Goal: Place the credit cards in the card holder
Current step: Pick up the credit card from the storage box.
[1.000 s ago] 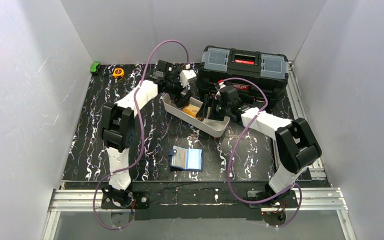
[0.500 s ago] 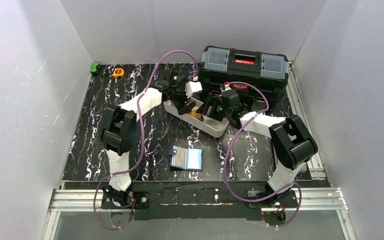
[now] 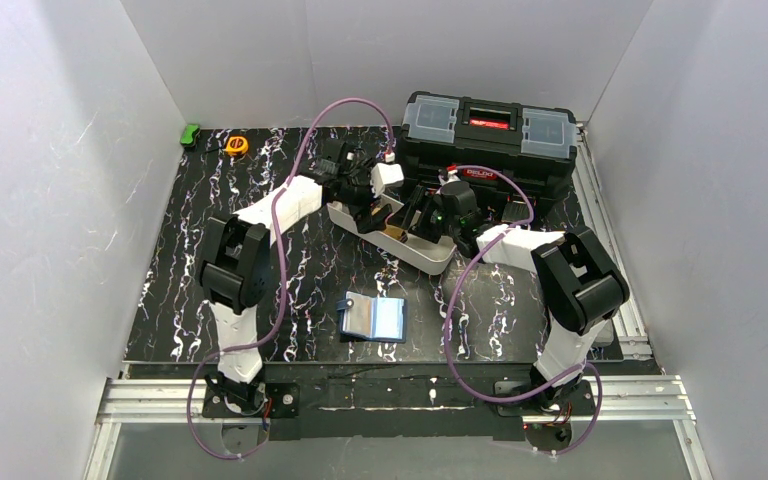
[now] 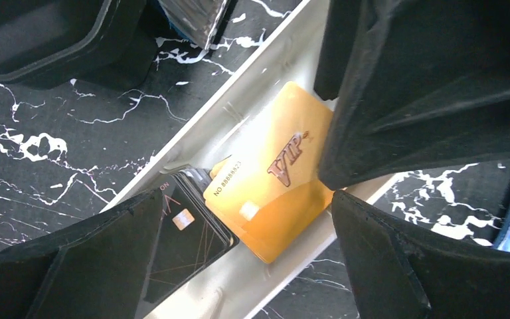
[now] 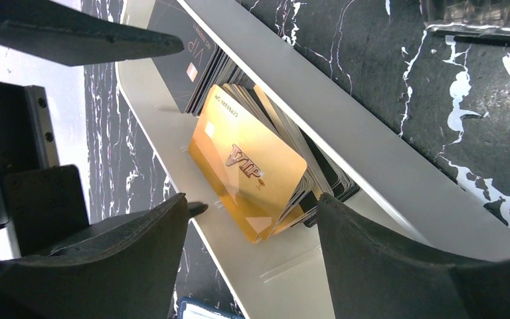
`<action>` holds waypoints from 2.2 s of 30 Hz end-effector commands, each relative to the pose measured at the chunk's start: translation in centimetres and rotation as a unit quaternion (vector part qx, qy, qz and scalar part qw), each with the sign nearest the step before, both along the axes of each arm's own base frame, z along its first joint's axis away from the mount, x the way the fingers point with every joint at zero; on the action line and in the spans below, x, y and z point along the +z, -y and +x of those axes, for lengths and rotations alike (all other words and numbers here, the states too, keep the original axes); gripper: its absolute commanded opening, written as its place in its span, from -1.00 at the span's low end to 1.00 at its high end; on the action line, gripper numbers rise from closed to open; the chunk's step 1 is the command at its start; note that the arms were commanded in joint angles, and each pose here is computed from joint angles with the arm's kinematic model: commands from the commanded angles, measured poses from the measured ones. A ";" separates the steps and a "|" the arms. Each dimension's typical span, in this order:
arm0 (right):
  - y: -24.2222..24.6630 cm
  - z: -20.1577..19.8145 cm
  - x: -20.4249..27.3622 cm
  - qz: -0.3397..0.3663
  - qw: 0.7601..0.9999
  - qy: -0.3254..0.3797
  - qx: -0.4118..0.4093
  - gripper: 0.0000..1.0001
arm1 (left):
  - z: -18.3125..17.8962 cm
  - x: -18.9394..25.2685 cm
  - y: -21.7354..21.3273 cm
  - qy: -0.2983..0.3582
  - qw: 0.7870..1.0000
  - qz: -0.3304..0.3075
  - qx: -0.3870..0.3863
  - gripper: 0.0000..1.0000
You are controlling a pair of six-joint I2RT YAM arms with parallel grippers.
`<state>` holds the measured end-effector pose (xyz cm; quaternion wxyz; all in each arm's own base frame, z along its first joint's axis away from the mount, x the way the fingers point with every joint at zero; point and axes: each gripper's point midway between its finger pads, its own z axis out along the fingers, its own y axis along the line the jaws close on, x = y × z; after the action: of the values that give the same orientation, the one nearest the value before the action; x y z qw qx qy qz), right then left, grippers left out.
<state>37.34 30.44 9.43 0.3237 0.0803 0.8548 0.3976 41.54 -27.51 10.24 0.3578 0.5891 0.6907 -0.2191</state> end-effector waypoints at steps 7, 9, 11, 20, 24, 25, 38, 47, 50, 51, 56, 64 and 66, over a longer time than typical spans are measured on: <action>0.1 0.6 0.6 0.035 0.999 0.015 -0.023 0.56 | 2.0 5.6 0.2 0.047 0.998 -0.037 0.028 0.99; 0.2 0.4 0.8 0.049 0.998 0.017 -0.030 0.56 | 3.0 4.6 -0.1 0.063 0.997 -0.024 0.041 0.99; 0.2 0.2 0.8 0.058 0.998 0.016 -0.034 0.56 | 3.6 3.9 -0.2 0.081 0.996 -0.012 0.041 0.99; 0.6 0.1 0.0 0.065 0.996 -0.004 -0.055 0.54 | 3.9 1.5 -0.2 0.117 0.992 0.032 0.020 0.99; 1.2 -0.1 -0.2 0.060 0.995 -0.011 -0.075 0.54 | 3.3 1.0 -0.1 0.110 0.993 0.035 0.012 0.99; 1.4 0.0 -0.2 0.058 0.995 -0.012 -0.080 0.54 | 3.1 0.8 -0.1 0.109 0.993 0.036 0.007 0.99; 0.7 1.0 1.0 0.095 0.991 0.003 -0.090 0.54 | 0.2 -0.7 0.6 0.045 0.998 0.031 -0.031 0.99; 0.8 1.1 1.7 0.111 0.989 0.012 -0.096 0.52 | -2.0 0.4 1.9 -0.018 0.999 -0.006 -0.044 0.99; 0.9 1.2 2.1 0.114 0.988 0.018 -0.098 0.52 | -2.2 0.6 2.1 -0.026 0.999 -0.010 -0.044 0.99; 0.8 1.3 2.3 0.116 0.988 0.022 -0.096 0.52 | -2.1 0.8 2.1 -0.025 0.999 -0.011 -0.041 0.99; 0.4 1.9 2.6 0.119 0.989 0.027 -0.086 0.51 | -0.6 3.3 1.3 -0.008 1.000 -0.019 -0.009 0.99; -0.5 2.1 3.4 0.130 0.989 0.037 -0.066 0.44 | 1.5 3.0 -2.5 0.015 0.999 0.026 0.044 0.99; -0.5 2.1 3.9 0.129 0.989 0.046 -0.060 0.43 | 1.4 2.4 -2.8 0.014 0.998 0.034 0.043 0.99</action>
<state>38.15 30.41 10.74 0.3429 0.1762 0.7960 0.4666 43.05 -26.07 11.60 0.3552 0.5696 0.7151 -0.1947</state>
